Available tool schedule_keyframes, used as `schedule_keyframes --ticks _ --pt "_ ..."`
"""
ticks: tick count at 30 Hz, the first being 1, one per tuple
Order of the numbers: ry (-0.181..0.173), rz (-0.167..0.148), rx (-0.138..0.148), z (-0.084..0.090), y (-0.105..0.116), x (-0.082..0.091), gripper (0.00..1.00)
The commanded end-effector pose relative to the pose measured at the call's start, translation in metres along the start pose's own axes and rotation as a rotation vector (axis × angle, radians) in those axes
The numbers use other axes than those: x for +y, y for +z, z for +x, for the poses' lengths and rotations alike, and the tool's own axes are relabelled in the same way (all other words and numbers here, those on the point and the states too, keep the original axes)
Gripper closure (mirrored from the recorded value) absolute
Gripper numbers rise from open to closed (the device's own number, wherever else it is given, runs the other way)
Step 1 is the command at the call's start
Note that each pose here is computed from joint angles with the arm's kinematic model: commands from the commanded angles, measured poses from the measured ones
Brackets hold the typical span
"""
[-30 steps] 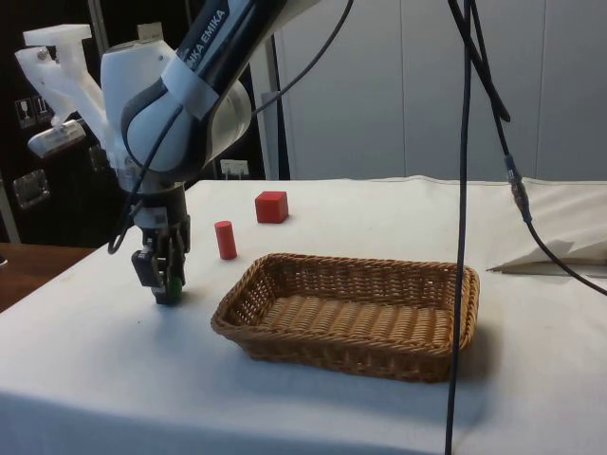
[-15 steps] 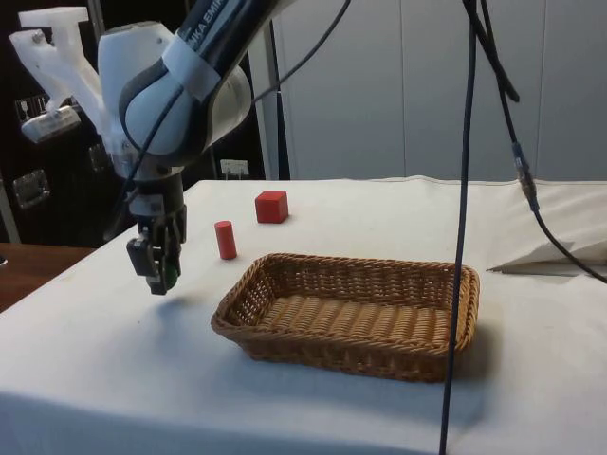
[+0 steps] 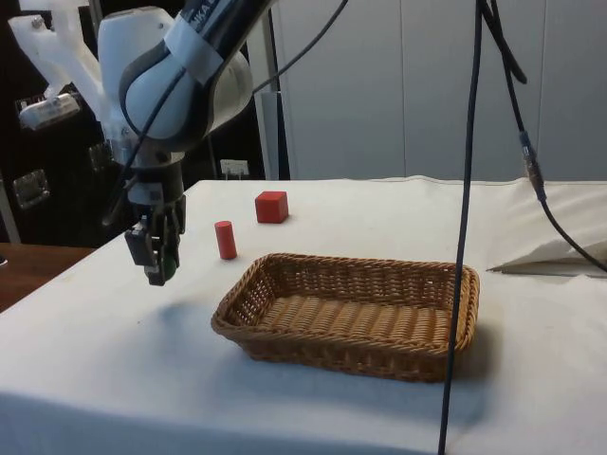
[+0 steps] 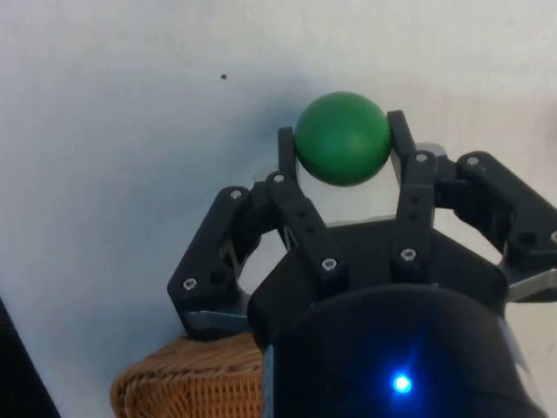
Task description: Pick up the object to the left of the cylinder and place it into the basket.
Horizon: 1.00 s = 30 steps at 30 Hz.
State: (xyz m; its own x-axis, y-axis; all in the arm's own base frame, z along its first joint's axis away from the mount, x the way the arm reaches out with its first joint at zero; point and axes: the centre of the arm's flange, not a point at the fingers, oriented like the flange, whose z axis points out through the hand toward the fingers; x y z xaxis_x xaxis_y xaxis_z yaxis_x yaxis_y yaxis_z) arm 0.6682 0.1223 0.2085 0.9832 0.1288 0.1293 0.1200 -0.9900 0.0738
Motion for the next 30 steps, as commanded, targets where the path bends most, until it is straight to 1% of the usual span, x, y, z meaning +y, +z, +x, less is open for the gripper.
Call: schedule_keyframes --ticks 1,2,6,9,10,11,19,20,21,27,28,29,30 --pt "0.0 0.001 0.0 0.0 -0.002 0.0 1.0" --pt "0.002 -0.007 -0.001 -0.001 -0.008 0.001 1.0" --pt "0.005 -0.006 -0.001 -0.001 -0.017 0.002 1.0" --pt "0.01 -0.004 0.001 0.0 -0.027 0.002 1.0" --pt "0.007 0.004 0.002 0.001 -0.024 0.002 1.0" --pt "0.011 -0.004 -0.001 0.0 -0.028 0.002 1.0" --pt "0.019 -0.002 0.005 0.003 -0.05 0.004 1.0" --pt "0.015 0.007 0.009 0.004 -0.047 0.004 1.0" --pt "0.019 -0.002 0.006 0.004 -0.052 0.004 1.0" --pt "0.027 -0.005 0.009 0.007 -0.07 0.006 1.0" --pt "0.023 0.003 0.013 0.007 -0.066 0.005 1.0" --pt "0.027 -0.005 0.009 0.008 -0.072 0.007 1.0" --pt "0.026 -0.006 0.01 0.008 -0.077 0.006 1.0"
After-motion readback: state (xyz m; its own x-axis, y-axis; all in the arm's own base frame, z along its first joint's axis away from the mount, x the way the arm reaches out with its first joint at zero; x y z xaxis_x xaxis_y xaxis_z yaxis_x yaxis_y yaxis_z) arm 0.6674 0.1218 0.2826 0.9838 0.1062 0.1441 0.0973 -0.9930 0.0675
